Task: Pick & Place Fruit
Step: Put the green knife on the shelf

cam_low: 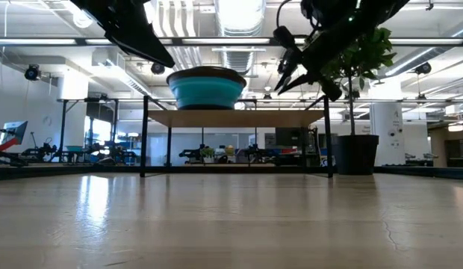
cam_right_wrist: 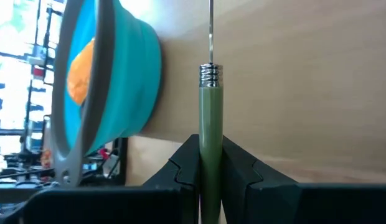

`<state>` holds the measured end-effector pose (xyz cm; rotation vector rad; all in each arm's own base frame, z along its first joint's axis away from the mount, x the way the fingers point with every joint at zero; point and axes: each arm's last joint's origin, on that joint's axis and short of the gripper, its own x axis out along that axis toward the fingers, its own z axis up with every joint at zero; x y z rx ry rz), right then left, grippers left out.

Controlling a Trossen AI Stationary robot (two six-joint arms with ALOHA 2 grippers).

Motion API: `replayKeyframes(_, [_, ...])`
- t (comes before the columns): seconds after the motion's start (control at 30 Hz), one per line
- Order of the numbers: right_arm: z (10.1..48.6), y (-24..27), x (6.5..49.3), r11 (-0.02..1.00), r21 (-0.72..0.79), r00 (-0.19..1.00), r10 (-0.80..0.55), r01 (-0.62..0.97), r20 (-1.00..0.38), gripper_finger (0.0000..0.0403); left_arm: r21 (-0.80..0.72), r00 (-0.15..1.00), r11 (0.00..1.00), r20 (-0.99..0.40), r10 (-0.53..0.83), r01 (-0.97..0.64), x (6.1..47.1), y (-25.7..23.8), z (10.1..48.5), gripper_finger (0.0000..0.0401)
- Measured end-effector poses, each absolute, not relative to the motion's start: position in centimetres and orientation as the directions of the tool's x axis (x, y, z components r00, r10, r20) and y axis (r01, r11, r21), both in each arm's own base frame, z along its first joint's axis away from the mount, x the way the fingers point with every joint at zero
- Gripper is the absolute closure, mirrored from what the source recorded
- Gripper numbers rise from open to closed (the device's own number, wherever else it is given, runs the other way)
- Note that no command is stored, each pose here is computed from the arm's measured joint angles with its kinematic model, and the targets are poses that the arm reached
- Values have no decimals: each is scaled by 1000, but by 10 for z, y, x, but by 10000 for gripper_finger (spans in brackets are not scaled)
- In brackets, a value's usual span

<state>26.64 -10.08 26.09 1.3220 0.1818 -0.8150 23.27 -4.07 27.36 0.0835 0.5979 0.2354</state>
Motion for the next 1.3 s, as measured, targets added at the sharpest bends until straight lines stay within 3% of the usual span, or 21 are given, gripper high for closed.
replayKeyframes(0.47, [287, -113, 277, 92, 708, 673, -417, 700, -611, 374, 152, 791, 968, -558, 252, -202, 232, -38, 273, 257])
replayKeyframes(0.83, [303, -121, 295, 76, 652, 619, -413, 755, -668, 374, 150, 788, 966, -558, 258, -210, 232, -37, 272, 261])
replayKeyframes(1.07, [299, -137, 315, 24, 551, 521, -363, 834, -773, 374, 141, 788, 966, -559, 257, -216, 232, -37, 272, 263])
replayKeyframes(1.3, [298, -153, 335, 12, 550, 524, -318, 835, -790, 374, 142, 785, 966, -563, 258, -215, 232, -37, 272, 264])
